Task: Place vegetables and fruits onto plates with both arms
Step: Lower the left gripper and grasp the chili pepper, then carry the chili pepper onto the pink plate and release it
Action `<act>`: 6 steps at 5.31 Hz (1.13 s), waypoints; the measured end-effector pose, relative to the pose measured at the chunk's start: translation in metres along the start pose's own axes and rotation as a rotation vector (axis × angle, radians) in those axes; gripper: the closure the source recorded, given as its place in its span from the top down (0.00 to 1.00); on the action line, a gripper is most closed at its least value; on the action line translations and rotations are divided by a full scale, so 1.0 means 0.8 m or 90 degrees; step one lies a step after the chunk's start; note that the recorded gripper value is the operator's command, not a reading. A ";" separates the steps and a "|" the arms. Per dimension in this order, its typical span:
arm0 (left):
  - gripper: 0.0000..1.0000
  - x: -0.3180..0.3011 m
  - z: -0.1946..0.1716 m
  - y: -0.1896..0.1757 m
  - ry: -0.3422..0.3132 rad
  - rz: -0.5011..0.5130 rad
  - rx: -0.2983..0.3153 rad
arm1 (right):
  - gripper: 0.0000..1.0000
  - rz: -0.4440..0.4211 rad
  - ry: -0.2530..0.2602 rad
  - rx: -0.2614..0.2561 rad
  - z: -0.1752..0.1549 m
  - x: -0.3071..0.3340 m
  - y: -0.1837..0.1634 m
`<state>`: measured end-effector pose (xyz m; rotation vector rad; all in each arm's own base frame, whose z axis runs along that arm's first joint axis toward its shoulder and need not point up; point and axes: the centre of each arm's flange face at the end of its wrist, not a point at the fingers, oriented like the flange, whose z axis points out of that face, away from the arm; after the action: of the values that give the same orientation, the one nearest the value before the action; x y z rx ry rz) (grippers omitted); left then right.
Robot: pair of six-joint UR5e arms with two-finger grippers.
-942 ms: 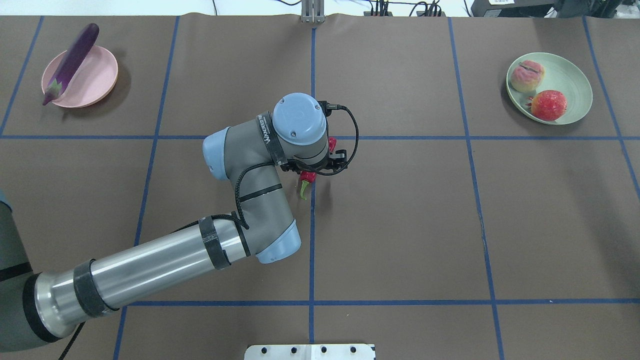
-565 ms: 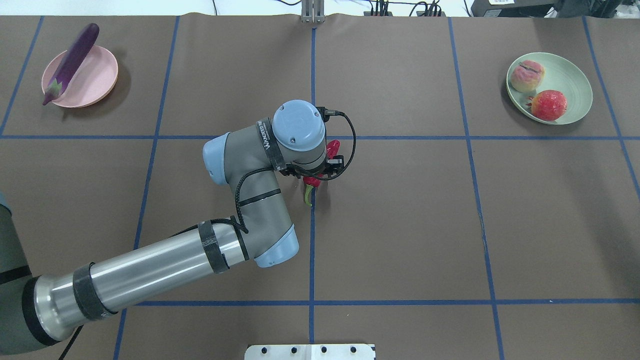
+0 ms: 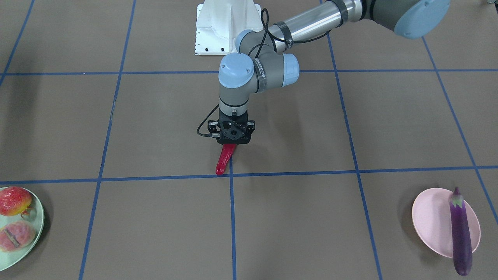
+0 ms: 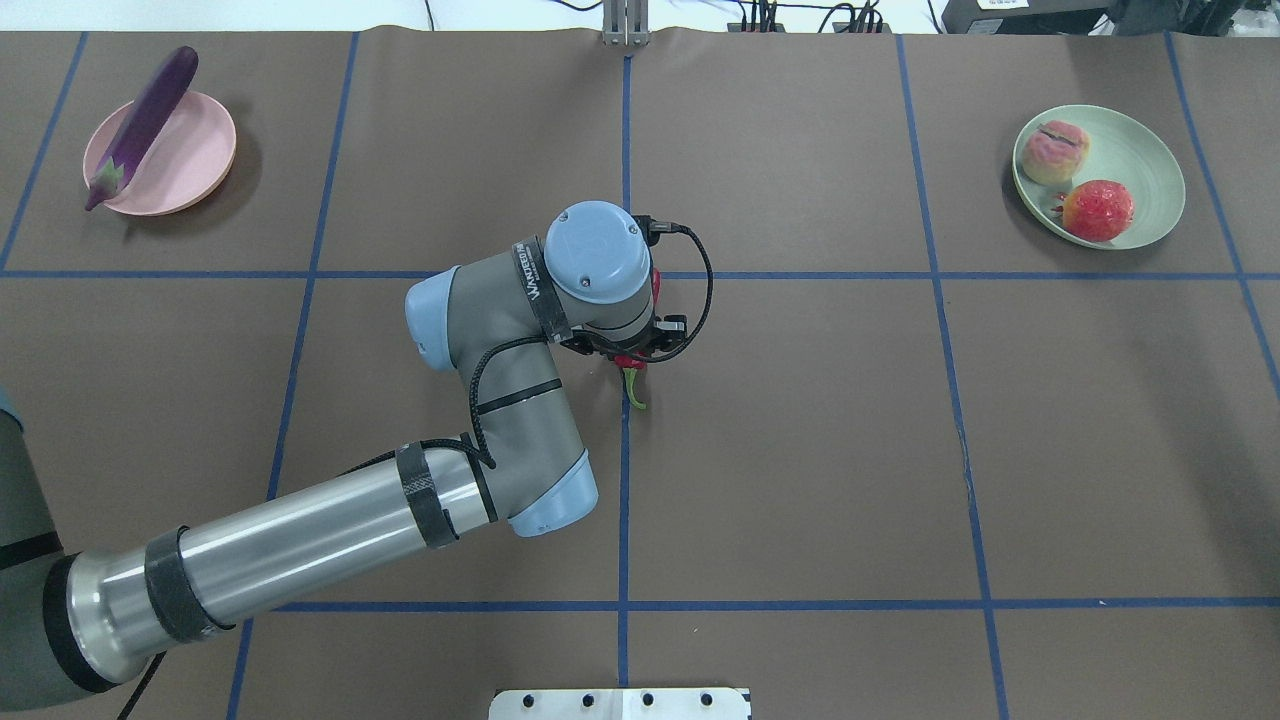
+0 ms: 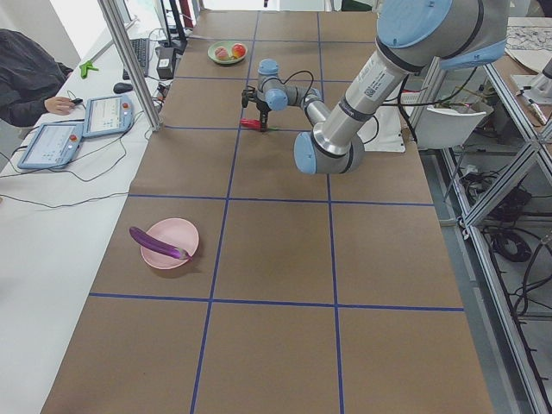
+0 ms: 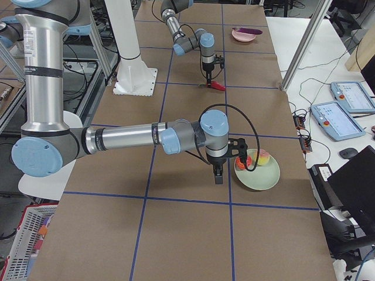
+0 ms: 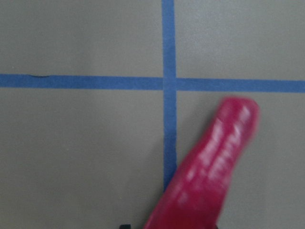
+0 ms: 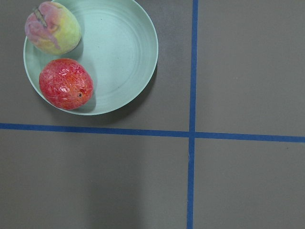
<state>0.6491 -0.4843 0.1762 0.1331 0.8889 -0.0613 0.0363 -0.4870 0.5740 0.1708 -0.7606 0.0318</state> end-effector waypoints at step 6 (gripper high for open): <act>0.00 -0.478 -0.118 -0.293 -0.099 0.163 -0.007 | 1.00 0.001 0.000 -0.001 0.001 0.001 0.000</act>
<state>0.3107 -0.7041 0.3936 0.2281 0.7108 0.1701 0.0363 -0.4871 0.5753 0.1685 -0.7603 0.0328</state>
